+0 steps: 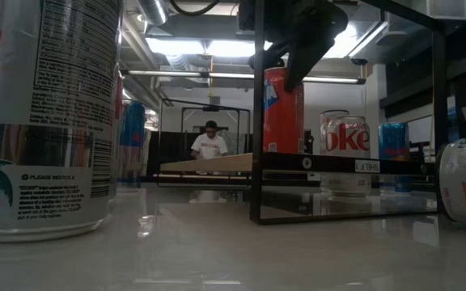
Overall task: Place canned beverage on shelf
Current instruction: Put the top right orange soda can on the shelf
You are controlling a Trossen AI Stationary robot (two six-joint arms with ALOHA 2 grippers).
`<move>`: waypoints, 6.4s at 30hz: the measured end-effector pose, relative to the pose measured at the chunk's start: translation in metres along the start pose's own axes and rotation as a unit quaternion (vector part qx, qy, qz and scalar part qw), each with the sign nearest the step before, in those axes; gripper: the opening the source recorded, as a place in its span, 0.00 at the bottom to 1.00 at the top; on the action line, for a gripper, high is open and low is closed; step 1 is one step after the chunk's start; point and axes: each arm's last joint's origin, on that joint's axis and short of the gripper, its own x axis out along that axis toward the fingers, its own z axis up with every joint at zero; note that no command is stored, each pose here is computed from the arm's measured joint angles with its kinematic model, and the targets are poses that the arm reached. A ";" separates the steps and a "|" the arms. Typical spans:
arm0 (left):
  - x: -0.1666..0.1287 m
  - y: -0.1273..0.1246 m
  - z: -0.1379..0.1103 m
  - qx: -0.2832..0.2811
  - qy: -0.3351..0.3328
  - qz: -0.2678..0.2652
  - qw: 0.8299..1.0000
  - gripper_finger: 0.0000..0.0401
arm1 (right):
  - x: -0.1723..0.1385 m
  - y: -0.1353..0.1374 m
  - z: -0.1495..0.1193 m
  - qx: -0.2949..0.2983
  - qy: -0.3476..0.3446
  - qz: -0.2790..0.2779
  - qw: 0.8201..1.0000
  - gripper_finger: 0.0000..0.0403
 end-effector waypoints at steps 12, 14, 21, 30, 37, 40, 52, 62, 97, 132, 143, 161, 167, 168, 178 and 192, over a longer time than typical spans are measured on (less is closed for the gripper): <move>0.000 0.000 0.000 0.000 0.000 0.000 1.000 0.00 | -0.004 0.002 0.001 0.001 -0.016 0.026 1.000 0.96; 0.000 0.000 0.000 0.000 0.000 0.000 1.000 0.00 | -0.008 0.003 0.000 0.001 -0.021 0.024 0.999 0.96; 0.000 0.000 0.000 0.000 0.000 0.000 1.000 0.00 | -0.025 0.005 0.002 0.037 -0.023 0.021 0.999 0.96; 0.000 0.000 0.000 0.000 0.000 0.000 1.000 0.00 | -0.053 0.002 0.013 0.196 -0.048 -0.018 0.979 0.96; 0.000 0.000 0.000 0.000 0.000 0.000 1.000 0.00 | -0.058 0.002 0.012 0.356 -0.045 -0.038 0.932 0.96; 0.000 0.000 0.000 0.000 0.000 0.000 1.000 0.00 | -0.058 0.003 0.013 0.358 -0.046 -0.018 0.933 0.96; 0.000 0.000 0.000 0.000 0.000 0.000 1.000 0.00 | -0.058 0.003 0.014 0.360 -0.047 -0.006 0.932 0.96; 0.000 0.000 0.000 0.000 0.000 0.000 1.000 0.00 | -0.056 0.011 0.016 0.400 -0.048 -0.065 0.913 0.96; 0.000 0.000 0.000 0.000 0.000 0.000 1.000 0.00 | -0.012 0.028 0.021 0.439 0.032 -0.119 0.890 0.96; 0.000 0.000 0.000 0.000 0.000 0.000 1.000 0.00 | -0.014 0.028 0.024 0.327 0.033 -0.100 0.939 0.62; 0.000 0.000 0.000 0.000 0.000 0.000 1.000 0.00 | -0.014 0.024 0.022 0.199 0.046 -0.043 0.978 0.62; 0.000 0.000 0.000 0.000 0.000 0.000 1.000 0.00 | -0.014 0.021 0.023 -0.069 0.034 -0.007 0.997 0.62; 0.000 0.000 0.000 0.000 0.000 0.000 1.000 0.00 | -0.013 0.020 0.026 -0.105 0.021 -0.005 0.994 0.62; 0.000 0.000 0.000 0.000 0.000 0.000 1.000 0.00 | -0.013 0.020 0.026 -0.105 0.020 -0.003 0.994 0.62; 0.000 0.000 0.000 0.000 0.000 0.000 1.000 0.00 | -0.013 0.020 0.026 -0.101 0.018 -0.003 0.995 0.62; 0.000 0.000 0.000 0.000 0.000 0.000 1.000 0.00 | -0.012 0.020 0.028 -0.102 0.012 -0.008 0.995 0.62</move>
